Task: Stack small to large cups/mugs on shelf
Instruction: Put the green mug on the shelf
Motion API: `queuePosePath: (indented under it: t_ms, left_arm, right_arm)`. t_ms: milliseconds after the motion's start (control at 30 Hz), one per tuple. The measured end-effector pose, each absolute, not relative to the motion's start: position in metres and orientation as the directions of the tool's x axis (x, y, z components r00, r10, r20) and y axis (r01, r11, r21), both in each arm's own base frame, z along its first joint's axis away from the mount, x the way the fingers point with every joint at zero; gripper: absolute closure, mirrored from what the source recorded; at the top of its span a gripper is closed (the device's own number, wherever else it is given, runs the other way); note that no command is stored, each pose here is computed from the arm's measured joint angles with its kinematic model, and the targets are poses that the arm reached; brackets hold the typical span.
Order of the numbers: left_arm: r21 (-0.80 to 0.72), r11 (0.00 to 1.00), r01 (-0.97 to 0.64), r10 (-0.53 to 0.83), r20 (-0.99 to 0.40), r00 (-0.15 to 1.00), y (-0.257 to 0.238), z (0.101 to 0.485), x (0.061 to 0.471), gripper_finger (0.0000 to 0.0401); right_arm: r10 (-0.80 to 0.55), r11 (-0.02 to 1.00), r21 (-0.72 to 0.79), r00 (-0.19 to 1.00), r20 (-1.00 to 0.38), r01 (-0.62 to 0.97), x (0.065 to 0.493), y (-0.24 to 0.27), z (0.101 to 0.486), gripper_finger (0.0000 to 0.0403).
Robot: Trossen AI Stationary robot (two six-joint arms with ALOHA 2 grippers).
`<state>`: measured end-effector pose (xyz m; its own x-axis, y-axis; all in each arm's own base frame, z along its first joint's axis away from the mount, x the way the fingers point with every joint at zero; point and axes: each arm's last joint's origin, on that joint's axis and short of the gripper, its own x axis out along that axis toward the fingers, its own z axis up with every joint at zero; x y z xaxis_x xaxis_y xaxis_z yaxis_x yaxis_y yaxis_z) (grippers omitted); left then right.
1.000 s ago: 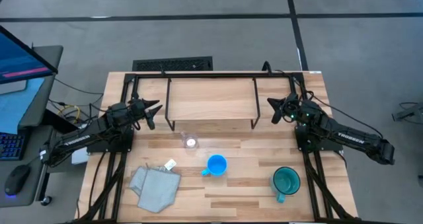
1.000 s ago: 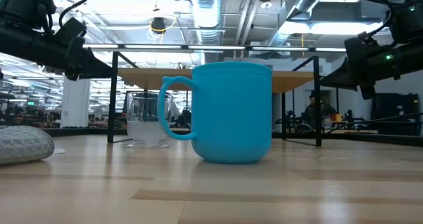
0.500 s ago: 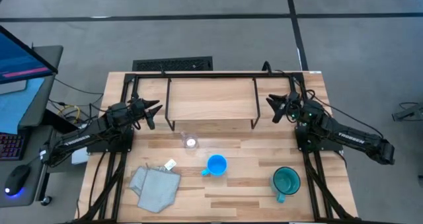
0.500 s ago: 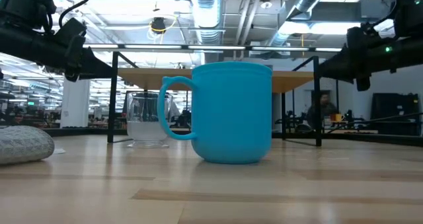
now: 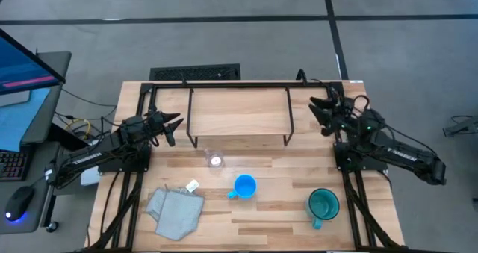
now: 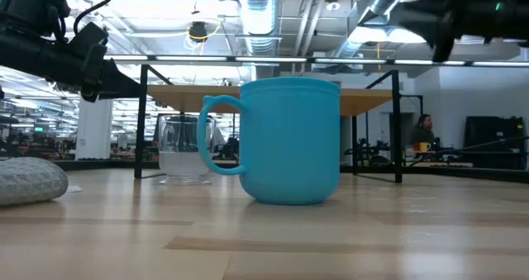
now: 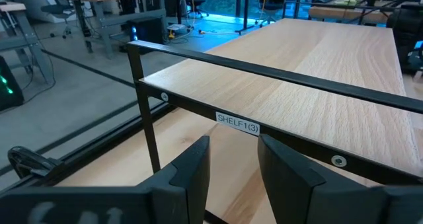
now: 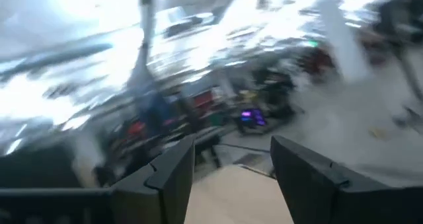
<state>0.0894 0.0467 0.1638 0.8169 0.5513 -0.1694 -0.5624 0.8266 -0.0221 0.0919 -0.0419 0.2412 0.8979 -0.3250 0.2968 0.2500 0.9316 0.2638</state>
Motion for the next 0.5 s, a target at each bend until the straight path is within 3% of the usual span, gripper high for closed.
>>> queuePosePath:
  t_ms: [133, 500]
  left_arm:
    - [-0.022, 0.827, -0.562, 0.551, -0.17, 0.817, 0.047, 0.164, 0.089, 0.0282]
    - [-0.022, 0.827, -0.562, 0.551, -0.17, 0.817, 0.047, 0.164, 0.089, 0.0282]
  right_arm:
    - [-0.242, 0.964, 0.154, 0.956, 0.165, 0.217, 0.087, -0.033, 0.272, 0.019]
    - [-0.12, 0.98, 0.127, 0.968, -0.219, 0.15, 0.077, -0.018, 0.336, 0.0207]
